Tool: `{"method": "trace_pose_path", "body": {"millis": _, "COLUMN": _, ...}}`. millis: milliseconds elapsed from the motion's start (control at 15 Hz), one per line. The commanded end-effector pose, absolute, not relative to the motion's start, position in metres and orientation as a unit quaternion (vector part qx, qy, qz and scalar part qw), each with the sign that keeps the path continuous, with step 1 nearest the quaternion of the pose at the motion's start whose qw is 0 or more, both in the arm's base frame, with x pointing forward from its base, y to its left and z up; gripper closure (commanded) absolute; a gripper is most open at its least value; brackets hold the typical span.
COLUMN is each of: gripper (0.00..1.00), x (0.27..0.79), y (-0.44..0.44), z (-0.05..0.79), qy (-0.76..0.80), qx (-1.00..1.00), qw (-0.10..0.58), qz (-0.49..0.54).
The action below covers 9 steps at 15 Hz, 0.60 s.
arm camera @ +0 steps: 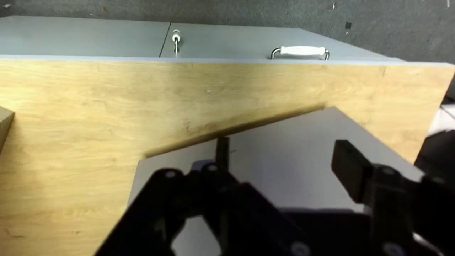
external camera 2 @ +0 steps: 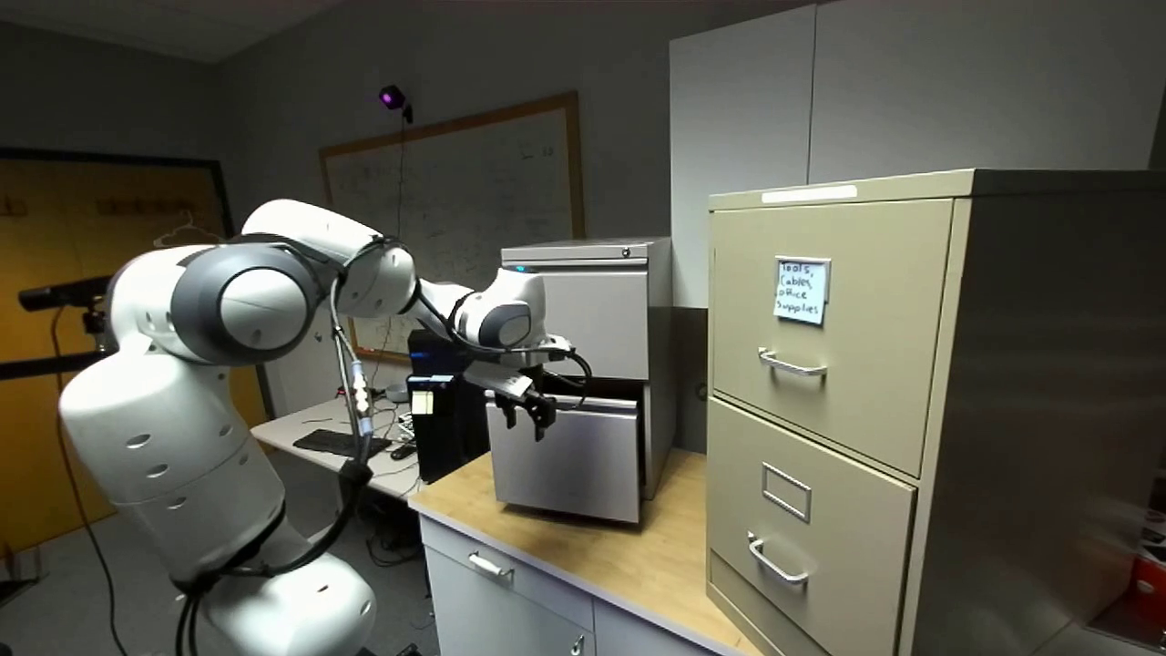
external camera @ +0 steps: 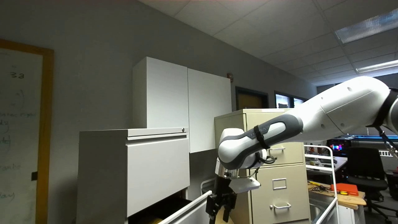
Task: Close the bottom drawer of the cabinet at the left
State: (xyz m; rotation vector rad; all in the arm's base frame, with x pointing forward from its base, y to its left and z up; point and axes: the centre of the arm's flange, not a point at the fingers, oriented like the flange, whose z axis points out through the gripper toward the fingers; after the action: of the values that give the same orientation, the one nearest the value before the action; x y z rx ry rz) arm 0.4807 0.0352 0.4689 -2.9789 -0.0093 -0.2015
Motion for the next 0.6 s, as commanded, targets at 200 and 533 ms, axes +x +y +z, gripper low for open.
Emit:
{"method": "trace_pose_path", "body": {"millis": 200, "gripper": 0.77, "x": 0.531, "y": -0.011, "z": 0.445, "qy": 0.081, "qx": -0.981, "qw": 0.110, "qz": -0.141}}
{"method": "trace_pose_path", "body": {"millis": 533, "gripper": 1.00, "x": 0.563, "y": -0.019, "z": 0.441, "qy": 0.136, "qx": -0.956, "qw": 0.178, "qz": -0.192}}
